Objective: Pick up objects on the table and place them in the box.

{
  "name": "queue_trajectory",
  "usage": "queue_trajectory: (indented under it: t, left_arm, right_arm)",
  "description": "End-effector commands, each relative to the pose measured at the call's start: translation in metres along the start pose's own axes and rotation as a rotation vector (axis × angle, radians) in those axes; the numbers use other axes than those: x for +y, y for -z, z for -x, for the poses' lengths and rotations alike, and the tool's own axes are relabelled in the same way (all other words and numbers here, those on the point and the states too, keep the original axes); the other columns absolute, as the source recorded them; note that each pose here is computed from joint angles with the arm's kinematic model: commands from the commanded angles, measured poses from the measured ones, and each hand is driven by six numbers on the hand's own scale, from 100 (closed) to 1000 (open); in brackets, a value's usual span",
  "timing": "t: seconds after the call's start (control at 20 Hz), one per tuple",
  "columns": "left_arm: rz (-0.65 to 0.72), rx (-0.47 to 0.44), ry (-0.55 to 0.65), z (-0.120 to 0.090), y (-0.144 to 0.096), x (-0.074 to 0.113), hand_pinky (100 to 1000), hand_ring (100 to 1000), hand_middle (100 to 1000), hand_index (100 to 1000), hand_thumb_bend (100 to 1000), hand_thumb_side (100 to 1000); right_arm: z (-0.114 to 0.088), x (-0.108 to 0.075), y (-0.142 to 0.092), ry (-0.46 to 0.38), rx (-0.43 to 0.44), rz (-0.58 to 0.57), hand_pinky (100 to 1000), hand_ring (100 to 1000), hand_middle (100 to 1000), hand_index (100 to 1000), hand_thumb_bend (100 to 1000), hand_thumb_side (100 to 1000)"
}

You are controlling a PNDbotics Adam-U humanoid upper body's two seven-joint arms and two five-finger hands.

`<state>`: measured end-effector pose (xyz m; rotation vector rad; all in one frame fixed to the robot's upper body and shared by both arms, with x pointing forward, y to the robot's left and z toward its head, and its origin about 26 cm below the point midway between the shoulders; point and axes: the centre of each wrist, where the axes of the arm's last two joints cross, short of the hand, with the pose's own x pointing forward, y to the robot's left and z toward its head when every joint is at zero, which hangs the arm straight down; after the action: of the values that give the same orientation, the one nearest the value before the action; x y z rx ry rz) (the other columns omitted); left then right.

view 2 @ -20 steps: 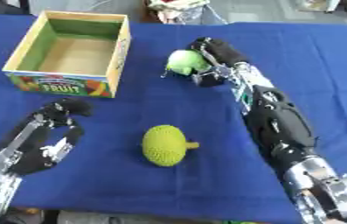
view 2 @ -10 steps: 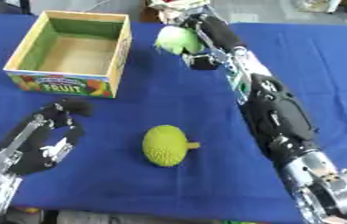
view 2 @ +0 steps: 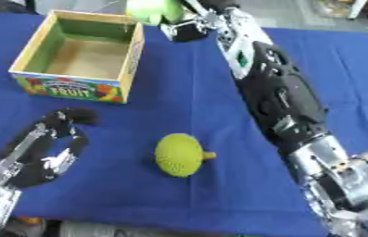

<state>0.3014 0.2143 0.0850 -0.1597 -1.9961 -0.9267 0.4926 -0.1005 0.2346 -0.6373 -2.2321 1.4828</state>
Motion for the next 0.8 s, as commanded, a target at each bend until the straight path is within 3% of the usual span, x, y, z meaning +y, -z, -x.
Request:
queue_trajectory:
  t: [0.05,0.6,0.75,0.8]
  left_arm:
    - [0.021,-0.019,0.012,-0.004,0.003,0.002,547,778,764,855,196,539]
    - [0.049,-0.035,-0.001,-0.006,0.007,-0.001,547,777,763,855,200,540]
    - [0.047,-0.036,-0.002,-0.006,0.007,-0.001,547,777,763,856,199,540]
    - [0.047,-0.036,-0.002,-0.006,0.007,-0.001,547,777,763,855,199,540]
  right_arm:
    - [-0.010,-0.004,0.014,-0.014,-0.024,-0.015,750,659,282,406,100,114]
    - [-0.031,0.042,0.022,-0.016,-0.032,-0.183,776,702,351,479,100,181]
    - [-0.033,0.051,0.020,-0.022,-0.029,-0.231,786,725,416,548,100,188]
    - [-0.033,0.052,0.020,-0.026,-0.026,-0.243,792,742,499,649,100,183]
